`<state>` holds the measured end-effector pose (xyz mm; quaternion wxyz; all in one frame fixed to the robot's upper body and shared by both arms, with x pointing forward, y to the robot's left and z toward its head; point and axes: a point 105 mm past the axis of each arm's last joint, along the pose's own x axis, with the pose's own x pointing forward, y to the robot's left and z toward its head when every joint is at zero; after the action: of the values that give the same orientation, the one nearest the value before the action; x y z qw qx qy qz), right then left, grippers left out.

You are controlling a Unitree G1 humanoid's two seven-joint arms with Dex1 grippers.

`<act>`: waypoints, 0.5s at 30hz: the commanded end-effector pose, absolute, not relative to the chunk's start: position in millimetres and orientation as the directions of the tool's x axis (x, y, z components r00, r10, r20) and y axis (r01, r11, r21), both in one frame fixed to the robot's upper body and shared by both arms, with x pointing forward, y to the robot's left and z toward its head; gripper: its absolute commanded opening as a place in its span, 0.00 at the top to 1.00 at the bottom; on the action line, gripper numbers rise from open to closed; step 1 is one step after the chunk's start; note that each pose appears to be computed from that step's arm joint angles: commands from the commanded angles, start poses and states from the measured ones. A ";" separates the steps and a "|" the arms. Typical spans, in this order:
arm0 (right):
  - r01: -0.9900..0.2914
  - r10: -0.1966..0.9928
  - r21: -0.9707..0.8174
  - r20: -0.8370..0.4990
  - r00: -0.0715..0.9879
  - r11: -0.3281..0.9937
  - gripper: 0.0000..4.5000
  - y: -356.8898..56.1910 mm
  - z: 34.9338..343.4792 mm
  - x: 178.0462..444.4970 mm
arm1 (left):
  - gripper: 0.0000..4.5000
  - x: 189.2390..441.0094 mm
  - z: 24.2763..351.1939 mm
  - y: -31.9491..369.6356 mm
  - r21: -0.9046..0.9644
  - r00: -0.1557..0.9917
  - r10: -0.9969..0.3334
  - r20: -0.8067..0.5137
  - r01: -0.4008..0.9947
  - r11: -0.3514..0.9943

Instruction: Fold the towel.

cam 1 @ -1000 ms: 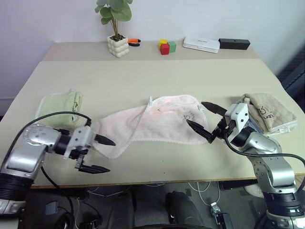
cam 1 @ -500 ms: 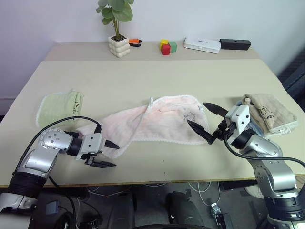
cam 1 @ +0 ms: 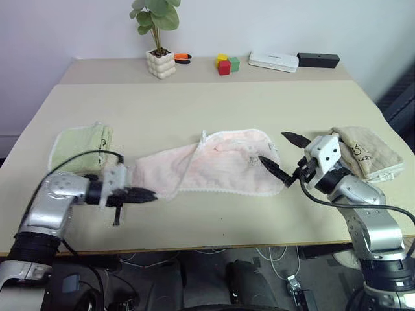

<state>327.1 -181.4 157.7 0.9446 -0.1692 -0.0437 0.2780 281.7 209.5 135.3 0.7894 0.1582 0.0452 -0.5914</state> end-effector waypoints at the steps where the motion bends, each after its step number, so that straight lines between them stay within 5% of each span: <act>1: -0.383 0.392 -0.333 -0.042 0.919 0.862 0.00 -196.6 156.1 357.3 | 0.99 271.2 158.9 220.5 0.191 0.292 -0.948 -0.126 0.945 0.265; 9: -0.289 0.264 -0.232 -0.134 0.955 0.929 0.00 -193.1 145.8 410.1 | 0.99 243.6 150.9 238.8 0.138 0.320 -0.941 -0.114 0.943 0.304; 15: -0.311 0.284 -0.142 -0.182 0.941 0.940 0.00 -184.8 141.4 429.9 | 0.99 231.5 143.1 234.3 0.126 0.345 -0.932 -0.110 0.935 0.331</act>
<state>426.2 -183.1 131.6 0.9803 -0.0853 0.0946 0.1507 233.3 235.5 131.8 0.8149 0.0721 0.0310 -0.5743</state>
